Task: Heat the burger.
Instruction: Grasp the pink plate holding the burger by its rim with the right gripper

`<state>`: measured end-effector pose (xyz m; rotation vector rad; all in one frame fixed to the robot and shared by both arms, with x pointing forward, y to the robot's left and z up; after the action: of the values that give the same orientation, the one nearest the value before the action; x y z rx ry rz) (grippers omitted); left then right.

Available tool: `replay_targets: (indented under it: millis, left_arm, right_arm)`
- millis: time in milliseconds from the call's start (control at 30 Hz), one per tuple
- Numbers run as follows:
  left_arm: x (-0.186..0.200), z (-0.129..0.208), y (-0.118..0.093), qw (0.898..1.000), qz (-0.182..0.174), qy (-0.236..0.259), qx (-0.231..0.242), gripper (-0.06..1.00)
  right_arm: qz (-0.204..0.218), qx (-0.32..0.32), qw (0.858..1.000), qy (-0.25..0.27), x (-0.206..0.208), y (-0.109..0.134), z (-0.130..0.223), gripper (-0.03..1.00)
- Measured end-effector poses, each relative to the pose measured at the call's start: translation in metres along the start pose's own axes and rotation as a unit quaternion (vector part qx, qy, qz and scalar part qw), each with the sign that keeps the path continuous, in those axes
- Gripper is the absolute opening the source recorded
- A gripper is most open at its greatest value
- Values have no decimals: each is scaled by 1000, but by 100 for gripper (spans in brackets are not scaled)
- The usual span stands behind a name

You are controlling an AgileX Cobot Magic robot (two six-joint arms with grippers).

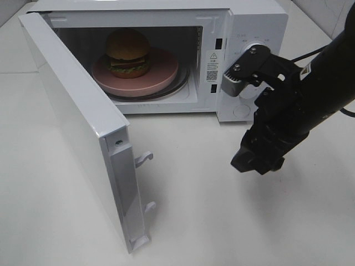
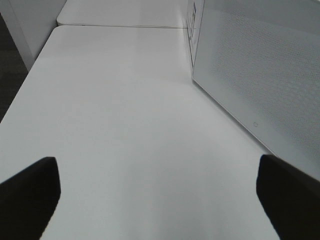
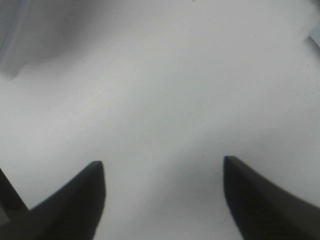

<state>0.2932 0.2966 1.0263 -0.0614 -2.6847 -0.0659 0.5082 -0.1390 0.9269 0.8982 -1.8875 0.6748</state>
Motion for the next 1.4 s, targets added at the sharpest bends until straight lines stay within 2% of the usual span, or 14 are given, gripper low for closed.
replay_targets:
  millis: [33, 67, 100, 233, 267, 367, 600, 733, 833, 1400]
  left_arm:
    - [0, 0, 0, 1000, 0, 0, 0, 99]
    - [0, 0, 0, 1000, 0, 0, 0, 99]
    - [0, 0, 0, 1000, 0, 0, 0, 99]
    - [0, 0, 0, 1000, 0, 0, 0, 99]
    - [0, 0, 0, 1000, 0, 0, 0, 99]
    - [0, 0, 0, 1000, 0, 0, 0, 99]
    - [0, 0, 0, 1000, 0, 0, 0, 99]
    - [0, 0, 0, 1000, 0, 0, 0, 99]
    - [0, 0, 0, 1000, 0, 0, 0, 99]
    - [0, 0, 0, 1000, 0, 0, 0, 99]
  right_arm:
    - [-2, 12, 1000, -1, -1, 2, -3, 84]
    - [-2, 12, 1000, -1, -1, 2, -3, 84]
    - [-7, 41, 999, -4, -2, 6, -12, 92]
    - [-28, 89, 996, 18, -10, 10, -21, 97]
    - [-43, 119, 991, 41, -18, 12, -25, 98]
    - [-50, 152, 985, 57, -27, 11, -40, 99]
    - [-52, 202, 977, 56, -45, 13, -73, 99]
    - [-73, 261, 960, 69, -57, 17, -89, 98]
    - [-67, 282, 954, 74, -66, 12, -98, 97]
    - [-40, 319, 944, 71, -106, -12, -141, 92]
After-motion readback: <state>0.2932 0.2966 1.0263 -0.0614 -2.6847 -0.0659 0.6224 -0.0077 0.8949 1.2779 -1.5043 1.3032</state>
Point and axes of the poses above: a point on each arm's last joint axis where the gripper is mounted, x pointing back along that axis away from the gripper, y along the wrist's bending axis when the last joint is at zero, z = x × y, the point moved 7 cm from there along -x, pointing out along that axis toward the gripper, and after that the axes turned 4 degrees about -x, right-handed, at the moved point
